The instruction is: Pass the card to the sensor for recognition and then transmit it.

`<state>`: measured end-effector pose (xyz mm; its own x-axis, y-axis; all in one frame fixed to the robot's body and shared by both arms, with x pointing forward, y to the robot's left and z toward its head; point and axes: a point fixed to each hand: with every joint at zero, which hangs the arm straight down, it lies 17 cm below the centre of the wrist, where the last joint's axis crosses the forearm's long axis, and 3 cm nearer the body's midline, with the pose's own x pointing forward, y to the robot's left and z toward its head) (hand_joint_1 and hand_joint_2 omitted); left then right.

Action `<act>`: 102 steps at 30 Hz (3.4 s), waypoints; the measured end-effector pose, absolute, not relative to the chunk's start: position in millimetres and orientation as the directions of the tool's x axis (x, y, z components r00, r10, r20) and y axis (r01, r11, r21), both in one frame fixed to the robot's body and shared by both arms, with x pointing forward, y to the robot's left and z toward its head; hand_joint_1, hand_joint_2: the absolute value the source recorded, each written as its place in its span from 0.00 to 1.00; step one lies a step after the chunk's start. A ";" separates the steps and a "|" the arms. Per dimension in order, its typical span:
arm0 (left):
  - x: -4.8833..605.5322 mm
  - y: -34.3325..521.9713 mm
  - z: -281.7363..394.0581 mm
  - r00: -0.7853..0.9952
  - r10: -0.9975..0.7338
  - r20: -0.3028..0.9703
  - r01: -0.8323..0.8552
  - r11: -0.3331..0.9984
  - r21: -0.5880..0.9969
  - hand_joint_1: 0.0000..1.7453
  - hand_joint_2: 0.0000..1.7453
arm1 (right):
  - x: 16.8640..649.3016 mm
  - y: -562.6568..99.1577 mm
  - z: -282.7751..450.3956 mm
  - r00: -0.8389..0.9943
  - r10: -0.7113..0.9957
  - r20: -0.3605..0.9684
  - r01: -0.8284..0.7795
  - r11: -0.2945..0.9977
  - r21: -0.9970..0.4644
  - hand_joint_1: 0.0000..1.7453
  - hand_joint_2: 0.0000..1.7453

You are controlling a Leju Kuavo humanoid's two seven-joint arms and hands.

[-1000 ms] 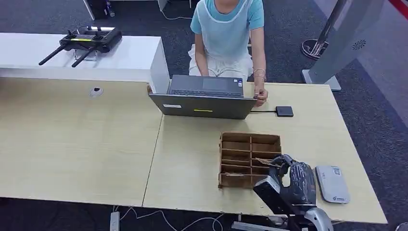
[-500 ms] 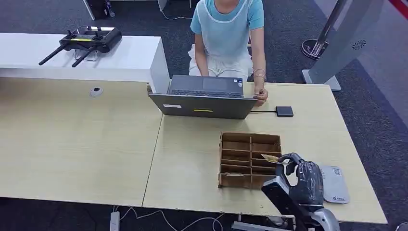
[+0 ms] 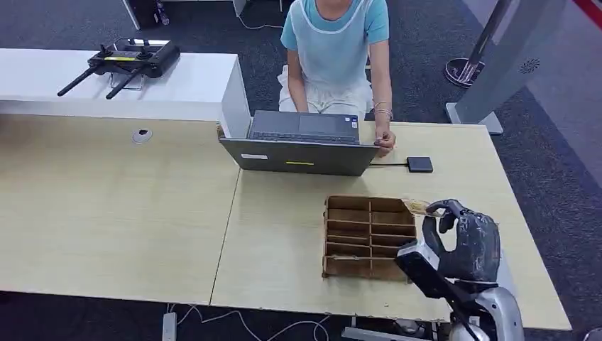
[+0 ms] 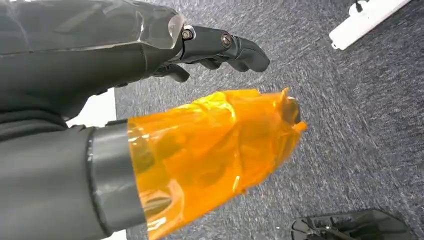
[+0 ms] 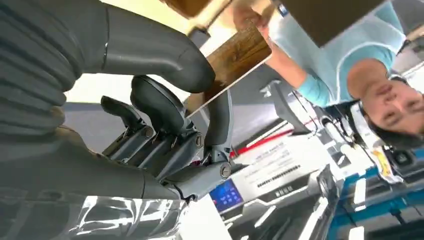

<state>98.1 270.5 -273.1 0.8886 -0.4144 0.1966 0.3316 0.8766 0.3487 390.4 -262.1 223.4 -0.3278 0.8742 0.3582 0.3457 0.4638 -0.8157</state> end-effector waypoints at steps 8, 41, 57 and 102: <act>102.1 272.1 -272.5 0.867 -0.454 0.206 0.365 0.860 0.358 0.00 0.00 | 431.1 -286.6 283.4 -0.336 0.911 0.239 0.425 0.373 -0.825 1.00 1.00; 121.0 274.0 -269.2 0.780 -0.575 0.248 0.467 0.798 0.381 0.00 0.00 | 616.5 -252.4 374.4 -0.315 0.926 0.208 0.251 0.292 -0.923 1.00 1.00; 122.4 270.9 -269.2 0.772 -0.583 0.254 0.480 0.796 0.369 0.00 0.00 | 652.6 -235.8 341.1 -0.233 0.948 0.218 0.123 0.251 -0.960 1.00 1.00; 123.6 271.9 -268.5 0.770 -0.586 0.252 0.476 0.791 0.385 0.00 0.00 | 590.6 -223.6 389.6 -0.270 0.940 0.207 0.440 0.312 -0.842 0.00 1.00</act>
